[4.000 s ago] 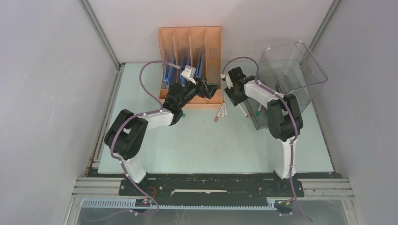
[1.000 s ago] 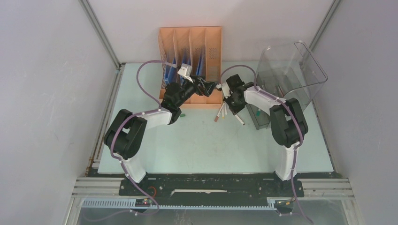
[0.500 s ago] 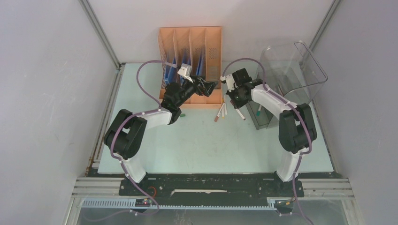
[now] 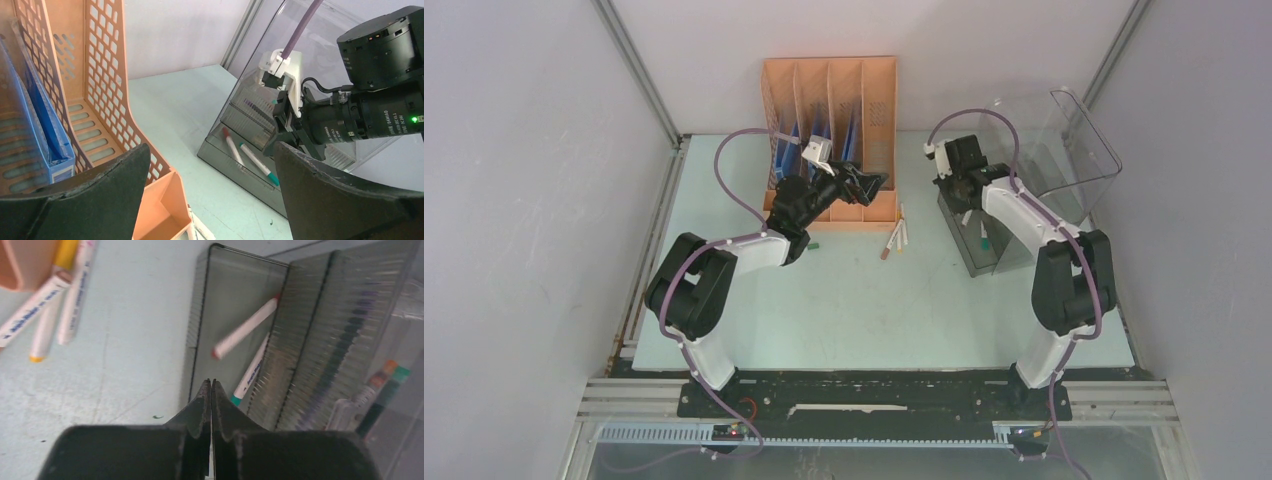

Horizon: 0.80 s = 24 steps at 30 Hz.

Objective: Organize the desk
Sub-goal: Place the stationery in the drawer.

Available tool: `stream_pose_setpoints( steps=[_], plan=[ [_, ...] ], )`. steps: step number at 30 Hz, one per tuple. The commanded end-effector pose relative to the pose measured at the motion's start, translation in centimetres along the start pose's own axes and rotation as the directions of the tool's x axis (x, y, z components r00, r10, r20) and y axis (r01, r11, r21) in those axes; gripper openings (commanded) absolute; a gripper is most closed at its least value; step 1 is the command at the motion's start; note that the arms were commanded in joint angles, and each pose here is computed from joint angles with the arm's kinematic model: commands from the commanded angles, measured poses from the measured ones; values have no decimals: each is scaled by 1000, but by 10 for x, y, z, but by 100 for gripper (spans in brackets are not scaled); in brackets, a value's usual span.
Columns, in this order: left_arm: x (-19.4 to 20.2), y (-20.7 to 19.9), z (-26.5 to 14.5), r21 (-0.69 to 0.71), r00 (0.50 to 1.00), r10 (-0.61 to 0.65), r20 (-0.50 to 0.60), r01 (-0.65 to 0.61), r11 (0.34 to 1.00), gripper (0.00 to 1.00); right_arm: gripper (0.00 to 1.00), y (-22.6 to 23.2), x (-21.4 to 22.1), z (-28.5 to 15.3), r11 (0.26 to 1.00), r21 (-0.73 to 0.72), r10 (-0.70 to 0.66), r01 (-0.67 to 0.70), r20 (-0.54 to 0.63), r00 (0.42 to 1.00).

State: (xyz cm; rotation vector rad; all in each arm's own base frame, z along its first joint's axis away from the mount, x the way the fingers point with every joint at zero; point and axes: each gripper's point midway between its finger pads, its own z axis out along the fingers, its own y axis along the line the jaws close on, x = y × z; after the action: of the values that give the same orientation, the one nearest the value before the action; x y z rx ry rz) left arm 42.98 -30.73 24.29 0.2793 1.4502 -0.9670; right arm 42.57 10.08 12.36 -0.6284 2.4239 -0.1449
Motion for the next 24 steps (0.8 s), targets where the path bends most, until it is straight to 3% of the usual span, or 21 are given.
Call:
stream_pose_setpoints(
  steps=[1,7,12,17,24],
  plan=[
    [-18,-9,-4,37,999,13,48,-15,999,100,0,-26,-1,2,991,130,-23,23,0,1000],
    [-18,-10,-5,38,999,13,49,-15,999,100,0,-20,3,7,993,107,-46,47,-13,999],
    [-17,-12,-3,53,999,9,42,-12,999,100,13,11,-4,-11,993,-62,-99,101,38,994],
    [-14,-15,-2,80,1000,4,27,-6,997,100,20,51,-14,-48,940,-296,-139,171,125,982],
    [7,-11,-15,18,995,-78,-55,79,997,100,25,76,-33,-122,856,-459,-92,238,318,944]
  ],
)
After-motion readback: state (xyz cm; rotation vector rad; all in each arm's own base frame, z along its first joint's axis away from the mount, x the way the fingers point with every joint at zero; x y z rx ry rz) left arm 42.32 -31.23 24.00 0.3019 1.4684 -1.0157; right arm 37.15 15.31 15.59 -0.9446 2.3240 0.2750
